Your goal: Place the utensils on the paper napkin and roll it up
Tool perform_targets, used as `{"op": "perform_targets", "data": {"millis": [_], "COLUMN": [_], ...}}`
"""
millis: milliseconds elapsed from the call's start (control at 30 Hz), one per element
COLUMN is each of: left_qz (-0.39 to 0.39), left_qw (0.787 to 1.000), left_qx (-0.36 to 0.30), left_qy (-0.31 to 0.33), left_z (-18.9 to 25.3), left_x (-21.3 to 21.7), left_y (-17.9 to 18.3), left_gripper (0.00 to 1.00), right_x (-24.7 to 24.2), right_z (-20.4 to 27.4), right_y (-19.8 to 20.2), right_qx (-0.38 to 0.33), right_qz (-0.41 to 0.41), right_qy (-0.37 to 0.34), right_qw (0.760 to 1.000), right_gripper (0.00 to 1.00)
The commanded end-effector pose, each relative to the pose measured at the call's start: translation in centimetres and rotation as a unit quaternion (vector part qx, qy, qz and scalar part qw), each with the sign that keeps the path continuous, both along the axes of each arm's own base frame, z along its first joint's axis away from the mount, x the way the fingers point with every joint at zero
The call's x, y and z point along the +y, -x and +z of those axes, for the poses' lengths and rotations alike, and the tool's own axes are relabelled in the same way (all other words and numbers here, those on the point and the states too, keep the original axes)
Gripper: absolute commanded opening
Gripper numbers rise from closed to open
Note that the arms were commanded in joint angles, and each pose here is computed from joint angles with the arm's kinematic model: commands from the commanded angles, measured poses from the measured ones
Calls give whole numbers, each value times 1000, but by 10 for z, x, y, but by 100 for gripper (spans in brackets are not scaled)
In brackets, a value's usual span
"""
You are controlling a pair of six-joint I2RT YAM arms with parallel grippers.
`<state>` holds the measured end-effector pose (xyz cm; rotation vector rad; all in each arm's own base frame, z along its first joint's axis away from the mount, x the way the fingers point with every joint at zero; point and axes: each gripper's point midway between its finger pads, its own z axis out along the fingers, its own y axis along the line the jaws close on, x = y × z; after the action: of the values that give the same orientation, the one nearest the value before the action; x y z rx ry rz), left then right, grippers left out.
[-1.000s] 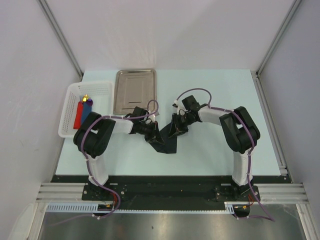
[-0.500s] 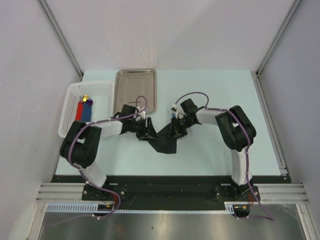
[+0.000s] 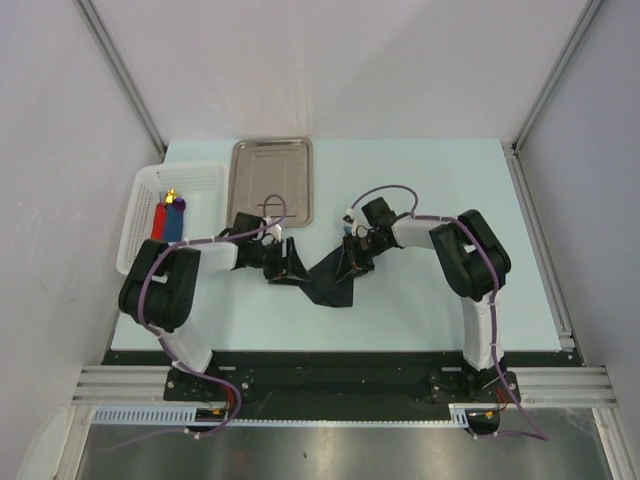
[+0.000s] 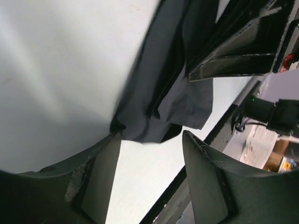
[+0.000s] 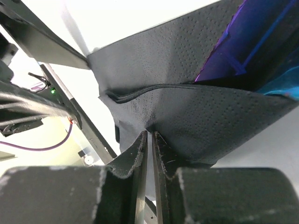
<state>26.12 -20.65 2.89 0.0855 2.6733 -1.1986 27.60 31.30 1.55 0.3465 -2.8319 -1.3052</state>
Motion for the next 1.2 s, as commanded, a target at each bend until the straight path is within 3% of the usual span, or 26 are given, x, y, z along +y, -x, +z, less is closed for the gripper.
{"op": "perform_targets", "data": {"millis": [0, 67, 200, 400, 800, 967, 1167], "left_qz": [-30, -27, -22, -34, -92, -93, -54], "left_qw": [999, 999, 998, 994, 988, 988, 989], "left_qx": [24, 40, -10, -77, -44, -12, 12], "left_qy": [7, 23, 65, 65, 118, 120, 139], "left_z": [-28, -27, -14, -5, -17, -8, 10], "left_x": [-21, -30, -45, -51, -64, -45, -33], "left_y": [10, 13, -5, -33, -24, -1, 8], "left_gripper": [63, 62, 61, 67, 67, 62, 45], "right_x": [-12, -13, -15, -16, -16, -16, -14], "right_z": [-45, -46, -46, -49, -48, -49, -50], "right_y": [-3, -3, -5, -3, -5, -8, -8], "right_qx": [-11, -10, -10, -6, -7, -10, -9], "right_qz": [-9, -10, -12, -11, -12, -13, -13], "right_qy": [68, 68, 68, 69, 70, 70, 69], "right_qw": [998, 998, 998, 998, 997, 997, 998], "right_gripper": [14, 14, 14, 14, 14, 14, 14]}}
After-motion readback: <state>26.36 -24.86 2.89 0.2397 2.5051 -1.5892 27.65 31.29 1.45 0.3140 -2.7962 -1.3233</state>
